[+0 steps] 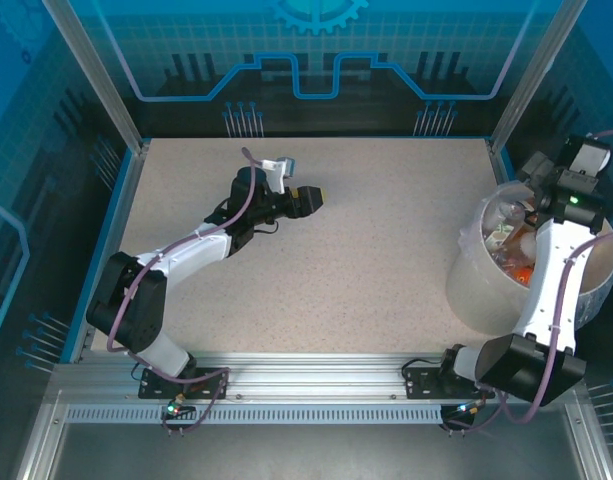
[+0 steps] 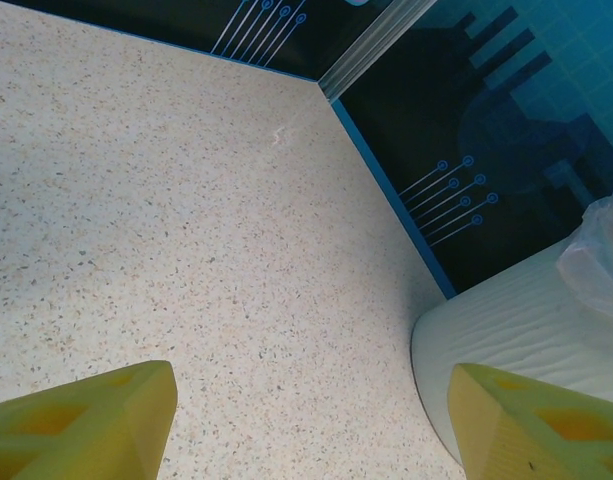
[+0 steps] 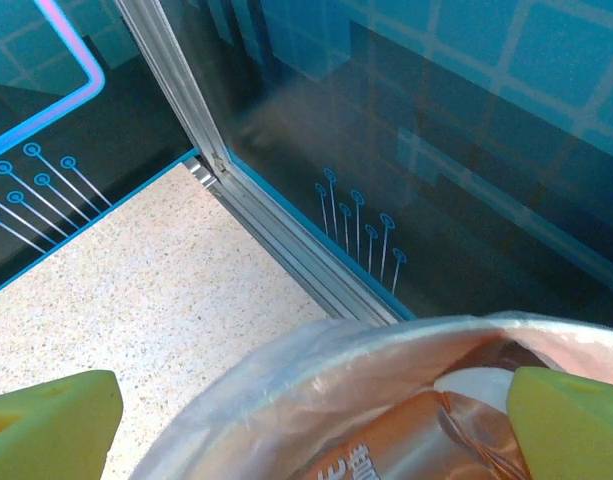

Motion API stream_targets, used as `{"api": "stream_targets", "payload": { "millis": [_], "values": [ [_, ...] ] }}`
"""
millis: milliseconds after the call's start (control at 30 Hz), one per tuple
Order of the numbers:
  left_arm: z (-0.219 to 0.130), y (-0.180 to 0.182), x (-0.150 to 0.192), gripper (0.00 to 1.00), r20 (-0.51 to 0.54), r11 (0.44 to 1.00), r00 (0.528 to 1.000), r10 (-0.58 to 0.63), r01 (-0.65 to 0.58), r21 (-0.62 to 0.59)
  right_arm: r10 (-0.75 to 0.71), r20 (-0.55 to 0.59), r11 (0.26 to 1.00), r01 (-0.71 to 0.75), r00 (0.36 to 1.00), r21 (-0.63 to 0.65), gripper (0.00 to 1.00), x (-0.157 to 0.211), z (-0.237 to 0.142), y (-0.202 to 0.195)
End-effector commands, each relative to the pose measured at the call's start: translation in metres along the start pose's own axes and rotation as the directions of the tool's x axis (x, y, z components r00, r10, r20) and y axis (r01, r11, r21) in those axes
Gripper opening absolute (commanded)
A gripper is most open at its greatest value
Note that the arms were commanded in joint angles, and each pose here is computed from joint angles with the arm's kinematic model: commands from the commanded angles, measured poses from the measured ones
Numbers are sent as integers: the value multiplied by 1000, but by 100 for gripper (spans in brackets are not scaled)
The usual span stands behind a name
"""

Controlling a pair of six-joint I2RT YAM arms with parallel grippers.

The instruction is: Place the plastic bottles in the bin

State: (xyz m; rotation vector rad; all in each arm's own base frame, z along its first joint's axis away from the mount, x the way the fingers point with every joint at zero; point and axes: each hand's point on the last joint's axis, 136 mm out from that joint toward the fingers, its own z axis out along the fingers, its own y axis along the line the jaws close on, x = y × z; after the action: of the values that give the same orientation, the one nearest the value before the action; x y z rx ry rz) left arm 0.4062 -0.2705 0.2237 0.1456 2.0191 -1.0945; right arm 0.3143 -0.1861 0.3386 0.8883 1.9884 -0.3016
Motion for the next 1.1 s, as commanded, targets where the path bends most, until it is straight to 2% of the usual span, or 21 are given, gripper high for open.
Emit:
{"api": "stream_targets", "payload": {
  "millis": [0, 167, 333, 467, 533, 633, 700, 767, 933, 1000, 1067],
  "values": [
    [1, -5, -6, 73, 11, 999, 999, 36, -36, -3, 38, -95, 998, -33, 995, 55, 100, 32, -8, -17],
    [-5, -7, -12, 73, 29, 998, 998, 52, -51, -20, -10, -31, 1000, 11, 999, 18, 100, 7, -28, -7],
    [-24, -8, -27, 75, 76, 992, 993, 91, -84, -95, -71, 60, 995, 74, 996, -60, 100, -21, -67, 15],
    [-46, -7, -39, 77, 114, 977, 985, 128, -106, -185, -120, 121, 980, 137, 985, -144, 100, -25, -100, 41],
    [-59, -2, -43, 81, 129, 963, 982, 141, -106, -249, -145, 132, 956, 173, 981, -237, 100, -19, -115, 61],
    [-81, 8, -51, 86, 164, 931, 974, 154, -87, -355, -225, 142, 855, 265, 964, -445, 100, 1, -137, 109],
    [-99, 15, -56, 88, 195, 909, 967, 162, -70, -410, -288, 183, 761, 341, 940, -552, 100, 16, -156, 141],
    [-117, 22, -61, 90, 232, 890, 959, 163, -42, -454, -328, 240, 675, 404, 914, -617, 100, 29, -172, 167],
    [-166, 53, -60, 97, 309, 822, 941, 141, 63, -566, -432, 345, 394, 518, 833, -759, 100, 83, -203, 229],
    [-189, 69, -55, 99, 324, 773, 936, 135, 106, -626, -472, 368, 297, 537, 801, -789, 100, 114, -205, 250],
    [-210, 86, -49, 99, 334, 710, 933, 138, 142, -690, -496, 371, 246, 537, 785, -807, 100, 143, -196, 266]
  ]
}}
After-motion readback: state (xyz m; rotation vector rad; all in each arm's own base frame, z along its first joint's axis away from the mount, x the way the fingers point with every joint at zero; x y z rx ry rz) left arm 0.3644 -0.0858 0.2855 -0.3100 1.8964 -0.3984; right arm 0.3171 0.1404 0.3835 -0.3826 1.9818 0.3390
